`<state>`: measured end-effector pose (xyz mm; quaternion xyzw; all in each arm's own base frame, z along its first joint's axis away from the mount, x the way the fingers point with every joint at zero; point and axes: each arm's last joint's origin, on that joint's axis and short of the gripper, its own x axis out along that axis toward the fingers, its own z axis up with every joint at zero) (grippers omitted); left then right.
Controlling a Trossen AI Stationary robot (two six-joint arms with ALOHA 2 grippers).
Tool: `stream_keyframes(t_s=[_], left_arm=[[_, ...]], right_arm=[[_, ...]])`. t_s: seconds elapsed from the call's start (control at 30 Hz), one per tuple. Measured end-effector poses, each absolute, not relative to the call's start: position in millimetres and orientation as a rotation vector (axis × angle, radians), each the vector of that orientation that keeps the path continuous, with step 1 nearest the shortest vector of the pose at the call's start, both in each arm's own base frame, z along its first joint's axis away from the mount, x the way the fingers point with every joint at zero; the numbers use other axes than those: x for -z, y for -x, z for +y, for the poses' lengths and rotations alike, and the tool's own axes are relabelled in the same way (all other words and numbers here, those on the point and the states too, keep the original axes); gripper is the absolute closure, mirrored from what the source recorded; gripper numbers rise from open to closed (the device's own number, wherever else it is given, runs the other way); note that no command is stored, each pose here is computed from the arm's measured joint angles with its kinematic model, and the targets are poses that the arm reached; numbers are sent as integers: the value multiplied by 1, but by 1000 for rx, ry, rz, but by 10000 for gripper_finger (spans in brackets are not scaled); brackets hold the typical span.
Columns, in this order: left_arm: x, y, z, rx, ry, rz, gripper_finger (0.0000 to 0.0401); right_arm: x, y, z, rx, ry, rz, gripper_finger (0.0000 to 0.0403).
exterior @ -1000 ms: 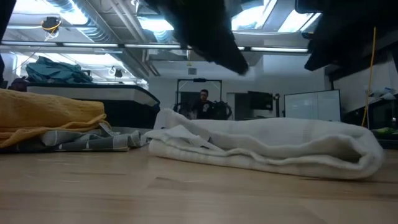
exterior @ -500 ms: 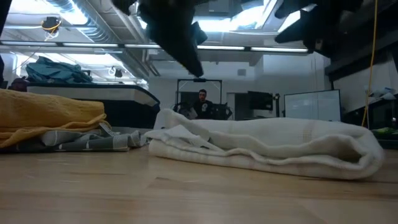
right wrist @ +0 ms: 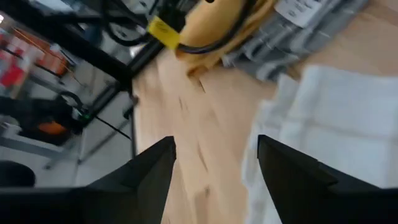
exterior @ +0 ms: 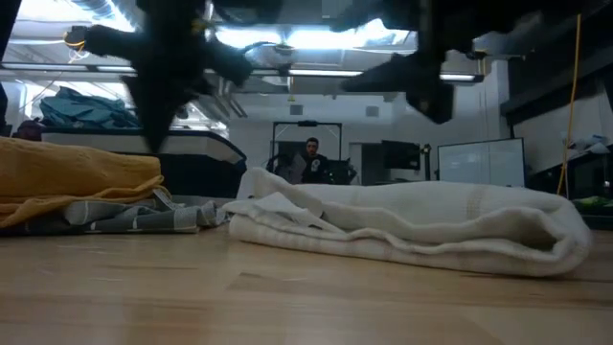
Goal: Fold towel
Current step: Stack the stacked towels on top of the white towel
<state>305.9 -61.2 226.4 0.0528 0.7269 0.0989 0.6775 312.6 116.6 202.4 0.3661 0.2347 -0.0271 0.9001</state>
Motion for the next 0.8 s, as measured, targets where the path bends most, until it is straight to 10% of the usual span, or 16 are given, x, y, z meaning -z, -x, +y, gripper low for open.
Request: stream_keyframes(t_s=[0.2,0.8], left_arm=[[-240,-279,-57,-411,-170,1804,397],[-256,-196,-79,-859,140,1435,397]], right_arm=[[-197,-334,107,42,-800,400,164],[-194,-359,94,116,-776,373,164]])
